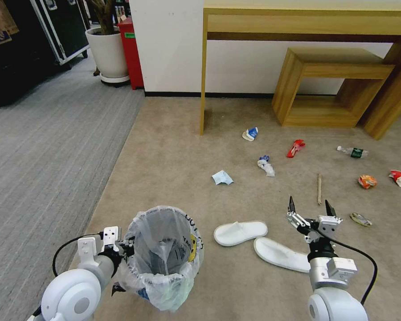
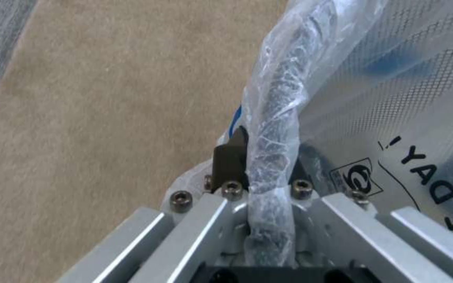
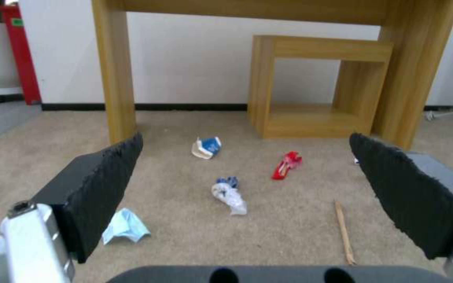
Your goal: Pick up the trash bin and place the garbage on the floor into it.
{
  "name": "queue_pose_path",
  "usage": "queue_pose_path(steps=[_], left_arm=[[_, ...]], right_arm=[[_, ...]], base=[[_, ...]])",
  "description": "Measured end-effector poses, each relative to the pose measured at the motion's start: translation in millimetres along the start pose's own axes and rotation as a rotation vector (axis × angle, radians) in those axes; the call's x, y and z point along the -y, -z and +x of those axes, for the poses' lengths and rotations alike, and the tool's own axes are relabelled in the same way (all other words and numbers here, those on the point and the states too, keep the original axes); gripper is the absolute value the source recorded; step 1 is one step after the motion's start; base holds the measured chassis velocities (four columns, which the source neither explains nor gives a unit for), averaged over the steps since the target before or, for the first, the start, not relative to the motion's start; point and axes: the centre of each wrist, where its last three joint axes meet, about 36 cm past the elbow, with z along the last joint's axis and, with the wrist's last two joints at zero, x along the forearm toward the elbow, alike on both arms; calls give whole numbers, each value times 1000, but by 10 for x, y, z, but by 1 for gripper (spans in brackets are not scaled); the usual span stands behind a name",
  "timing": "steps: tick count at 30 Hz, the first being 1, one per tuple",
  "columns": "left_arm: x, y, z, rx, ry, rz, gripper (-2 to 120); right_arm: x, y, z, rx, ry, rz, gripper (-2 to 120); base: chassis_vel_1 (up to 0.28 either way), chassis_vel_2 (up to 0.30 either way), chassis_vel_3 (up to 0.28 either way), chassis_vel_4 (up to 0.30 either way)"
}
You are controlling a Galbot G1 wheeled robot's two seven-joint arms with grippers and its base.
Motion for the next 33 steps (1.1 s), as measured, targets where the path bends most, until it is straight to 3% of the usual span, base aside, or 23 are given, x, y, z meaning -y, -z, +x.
queue_pose_path(steps=[12, 15, 16, 19, 26, 33], left_arm=[[-8, -32, -42, -6, 7, 8, 0], [-11, -52, -67, -10, 9, 14, 0], [-11, -52, -67, -10, 9, 14, 0], [-14, -62, -77, -13, 10, 17, 0], [-26, -82, -96, -18, 15, 21, 0], [-32, -128, -125, -26, 22, 30, 0]], right_arm=[[-96, -114, -59, -121, -71, -86, 100], [-217, -184, -151, -320, -143, -269, 100], [-217, -184, -151, -320, -143, -269, 100], [-351, -288, -304, -478, -217, -376, 100], [-581, -404, -522, -629, -278, -492, 100], [-804, -636, -781, -703, -324, -521, 100]], base=[[-45, 51, 55, -47], [0, 0, 0, 0], [0, 0, 0, 0], [0, 0, 0, 0], [0, 0, 0, 0], [0, 0, 0, 0]])
